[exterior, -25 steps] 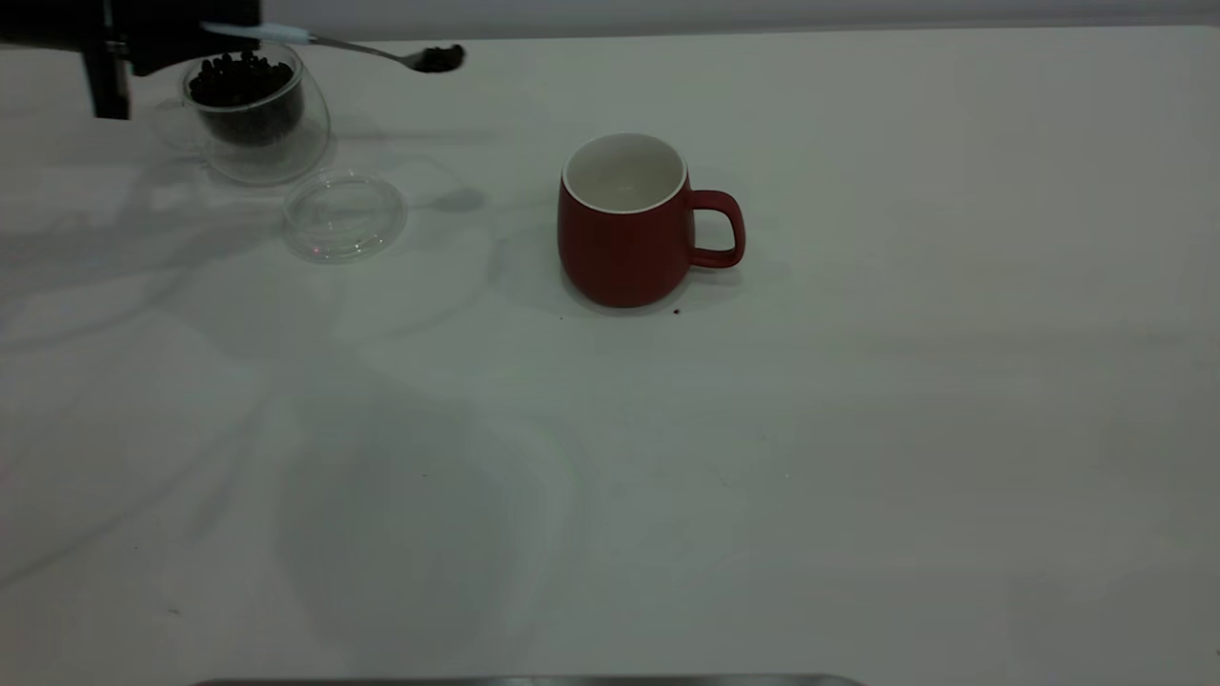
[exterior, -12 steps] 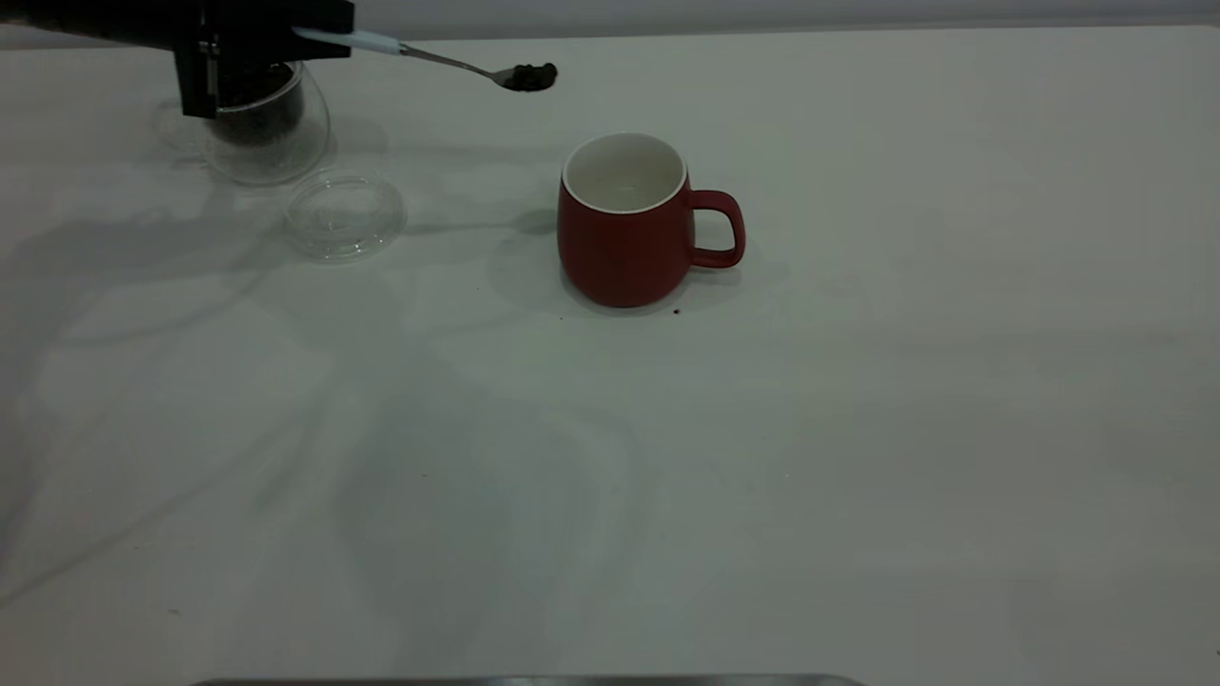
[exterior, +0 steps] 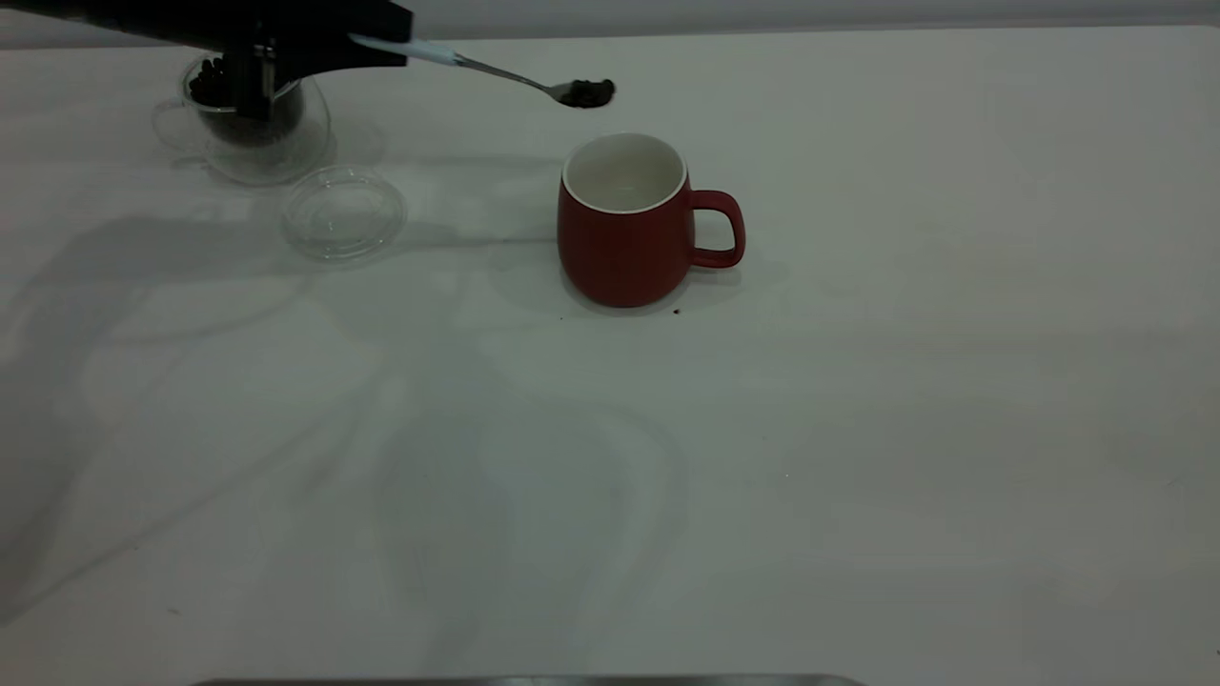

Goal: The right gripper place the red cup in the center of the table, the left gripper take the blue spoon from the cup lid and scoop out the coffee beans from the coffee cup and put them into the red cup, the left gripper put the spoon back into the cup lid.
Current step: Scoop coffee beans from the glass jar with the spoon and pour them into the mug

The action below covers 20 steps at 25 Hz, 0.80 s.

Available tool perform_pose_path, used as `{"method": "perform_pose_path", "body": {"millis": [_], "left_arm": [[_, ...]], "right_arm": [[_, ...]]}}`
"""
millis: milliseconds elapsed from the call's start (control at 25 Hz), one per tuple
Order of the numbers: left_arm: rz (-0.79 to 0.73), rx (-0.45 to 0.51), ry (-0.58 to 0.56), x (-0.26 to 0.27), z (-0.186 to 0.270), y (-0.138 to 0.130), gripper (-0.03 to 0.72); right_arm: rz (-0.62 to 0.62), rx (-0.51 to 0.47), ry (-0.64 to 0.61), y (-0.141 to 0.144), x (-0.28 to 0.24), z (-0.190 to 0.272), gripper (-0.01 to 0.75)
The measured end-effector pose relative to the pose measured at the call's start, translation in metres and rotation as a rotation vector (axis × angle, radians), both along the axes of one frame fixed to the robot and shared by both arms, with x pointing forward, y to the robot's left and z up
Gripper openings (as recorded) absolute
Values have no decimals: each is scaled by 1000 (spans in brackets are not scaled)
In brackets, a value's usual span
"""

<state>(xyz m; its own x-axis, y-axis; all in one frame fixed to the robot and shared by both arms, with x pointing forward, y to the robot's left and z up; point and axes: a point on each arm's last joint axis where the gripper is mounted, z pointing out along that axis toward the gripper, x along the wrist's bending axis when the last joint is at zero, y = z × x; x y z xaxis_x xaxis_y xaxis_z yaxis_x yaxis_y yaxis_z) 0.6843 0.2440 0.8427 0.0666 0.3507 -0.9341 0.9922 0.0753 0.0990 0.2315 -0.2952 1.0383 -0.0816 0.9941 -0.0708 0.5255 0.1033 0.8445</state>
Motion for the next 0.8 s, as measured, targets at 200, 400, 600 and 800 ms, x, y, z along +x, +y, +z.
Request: {"method": "perform_pose_path", "body": {"millis": [200, 400, 600, 800], "left_arm": [[-53, 3, -32, -3, 0, -18, 122], [-74, 6, -70, -3, 0, -22, 122], [-92, 20, -137, -3, -1, -21, 122], [-93, 56, -210, 0, -3, -20, 122]], "right_arm": [[0, 0, 0, 0, 0, 0, 590], [0, 0, 0, 0, 0, 0, 590], [0, 0, 0, 0, 0, 0, 590], [0, 0, 0, 0, 0, 0, 590]]}}
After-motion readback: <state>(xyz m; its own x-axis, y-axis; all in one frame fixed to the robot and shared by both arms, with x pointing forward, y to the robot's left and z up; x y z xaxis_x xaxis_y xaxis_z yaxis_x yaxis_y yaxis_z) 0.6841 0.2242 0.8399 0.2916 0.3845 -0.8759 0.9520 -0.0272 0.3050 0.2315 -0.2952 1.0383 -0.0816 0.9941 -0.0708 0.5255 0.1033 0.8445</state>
